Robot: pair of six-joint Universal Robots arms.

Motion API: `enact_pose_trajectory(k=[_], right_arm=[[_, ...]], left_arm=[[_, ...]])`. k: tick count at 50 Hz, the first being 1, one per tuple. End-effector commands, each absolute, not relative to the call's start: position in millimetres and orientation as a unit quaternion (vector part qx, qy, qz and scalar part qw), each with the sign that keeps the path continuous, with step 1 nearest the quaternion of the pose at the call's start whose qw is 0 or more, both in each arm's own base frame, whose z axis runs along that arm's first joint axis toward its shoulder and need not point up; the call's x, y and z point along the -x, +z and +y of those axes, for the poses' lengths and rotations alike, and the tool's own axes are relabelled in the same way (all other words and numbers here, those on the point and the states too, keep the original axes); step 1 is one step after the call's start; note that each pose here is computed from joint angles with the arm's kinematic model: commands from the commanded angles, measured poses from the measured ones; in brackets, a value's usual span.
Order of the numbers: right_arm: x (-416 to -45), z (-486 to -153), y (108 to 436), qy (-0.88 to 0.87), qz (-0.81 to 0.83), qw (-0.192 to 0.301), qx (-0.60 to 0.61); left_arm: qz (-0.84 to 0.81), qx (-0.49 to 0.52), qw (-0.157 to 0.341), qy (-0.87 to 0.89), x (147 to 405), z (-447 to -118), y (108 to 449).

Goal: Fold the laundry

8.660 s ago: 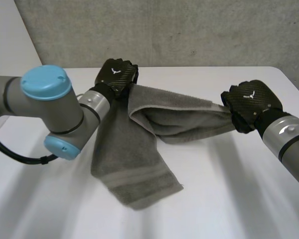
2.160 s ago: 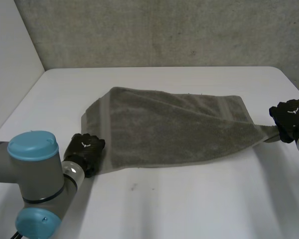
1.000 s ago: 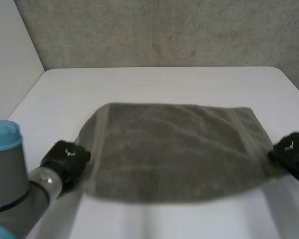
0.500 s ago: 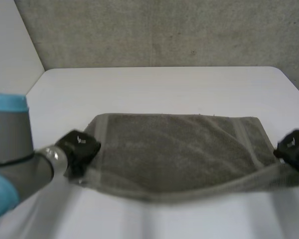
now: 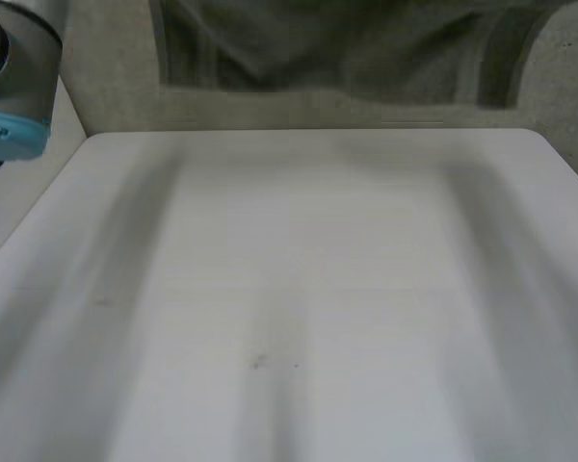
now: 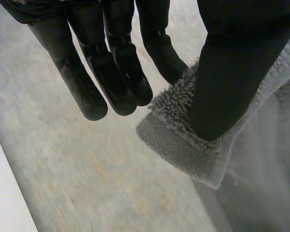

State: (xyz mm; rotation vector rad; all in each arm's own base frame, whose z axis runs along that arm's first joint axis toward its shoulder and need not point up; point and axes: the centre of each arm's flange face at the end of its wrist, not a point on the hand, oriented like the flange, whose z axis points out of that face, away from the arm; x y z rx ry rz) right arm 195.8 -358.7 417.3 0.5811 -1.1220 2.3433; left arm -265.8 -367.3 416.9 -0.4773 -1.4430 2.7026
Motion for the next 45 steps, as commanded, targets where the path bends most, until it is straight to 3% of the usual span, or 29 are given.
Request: enact_pose_trajectory(k=[1,5,6,8,12,14,20,27,30,39,45], right_arm=[[-206,-349,323,0.784,-0.507,0.18,-0.31],[-209,-332,261,0.725,-0.57,0.143,-0.358],[-209,-332,261,0.725,-0.571,0.143,-0.358],[-207,-321,220,0.68,-0.61,0.129,-0.385],[-203,-308,192,0.636,-0.639,0.126,-0.414],[-200,-291,174,0.59,-0.66,0.125,-0.448],[-189,-268,161,0.506,-0.691,0.129,-0.5],[-137,-225,199,0.342,-0.745,0.137,-0.556],[-128,-225,209,0.333,-0.742,0.142,-0.564],[-128,-247,211,0.401,-0.733,0.162,-0.525],[-140,-257,198,0.419,-0.729,0.15,-0.52]], left_arm=[[-0.582,0.192,0.018,0.79,258,-363,323],[-0.636,0.224,0.031,0.738,256,-350,260],[-0.636,0.224,0.031,0.738,256,-350,259],[-0.657,0.246,0.042,0.711,255,-338,223],[-0.678,0.255,0.044,0.688,249,-327,194],[-0.709,0.251,0.034,0.658,234,-317,173],[-0.768,0.256,0.019,0.587,210,-288,156],[-0.821,0.398,-0.027,0.408,183,-204,170],[-0.808,0.429,-0.026,0.402,180,-189,185],[-0.759,0.424,-0.013,0.493,189,-216,196],[-0.758,0.397,0.014,0.518,202,-237,174]])
